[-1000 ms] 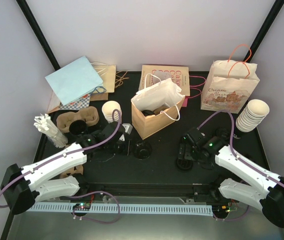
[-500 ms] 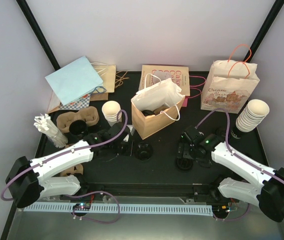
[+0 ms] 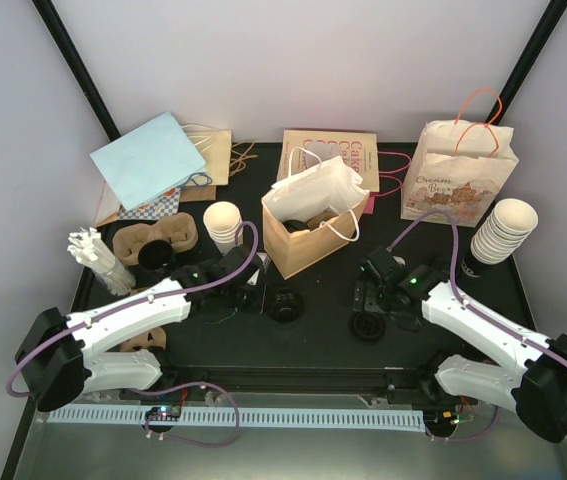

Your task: Pack the takeout coffee

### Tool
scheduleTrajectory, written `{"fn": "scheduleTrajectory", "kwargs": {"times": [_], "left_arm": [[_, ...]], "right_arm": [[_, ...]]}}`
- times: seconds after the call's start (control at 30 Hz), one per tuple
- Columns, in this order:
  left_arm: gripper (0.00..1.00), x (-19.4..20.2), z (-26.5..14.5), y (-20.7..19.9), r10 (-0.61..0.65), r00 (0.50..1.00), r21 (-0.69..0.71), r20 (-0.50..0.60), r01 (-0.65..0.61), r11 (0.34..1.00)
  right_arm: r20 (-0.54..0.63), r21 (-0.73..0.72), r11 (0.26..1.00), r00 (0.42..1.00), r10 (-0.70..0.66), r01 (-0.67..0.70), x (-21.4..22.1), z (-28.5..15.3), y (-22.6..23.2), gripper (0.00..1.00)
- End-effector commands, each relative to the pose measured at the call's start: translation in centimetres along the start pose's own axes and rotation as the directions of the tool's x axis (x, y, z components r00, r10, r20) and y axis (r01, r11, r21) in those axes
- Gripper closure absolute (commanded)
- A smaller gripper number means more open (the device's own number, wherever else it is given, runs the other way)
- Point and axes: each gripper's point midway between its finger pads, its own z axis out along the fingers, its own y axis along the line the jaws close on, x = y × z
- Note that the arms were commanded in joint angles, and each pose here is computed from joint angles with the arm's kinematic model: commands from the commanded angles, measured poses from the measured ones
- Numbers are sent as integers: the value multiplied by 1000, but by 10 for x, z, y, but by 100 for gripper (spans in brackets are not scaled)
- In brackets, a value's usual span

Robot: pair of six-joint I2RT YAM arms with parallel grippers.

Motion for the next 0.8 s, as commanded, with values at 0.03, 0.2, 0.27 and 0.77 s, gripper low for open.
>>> {"fn": "scheduleTrajectory", "kwargs": {"times": [0.03, 0.2, 0.27, 0.77], "left_arm": [[89, -7, -5, -10, -15, 1000, 21, 17, 15, 1000], [70, -9, -11, -16, -16, 999, 45, 29, 14, 999], [61, -11, -15, -18, -13, 999, 57, 40, 11, 998], [9, -26, -52, -27, 10, 992, 67, 126, -19, 998]], "right_arm": [[121, -35, 999, 993, 7, -3, -30, -7, 10, 0], [108, -39, 999, 994, -6, 10, -36, -6, 13, 0], [94, -21, 1000, 996, -5, 7, -34, -4, 10, 0], [-96, -25, 999, 995, 30, -33, 20, 8, 5, 0]]}}
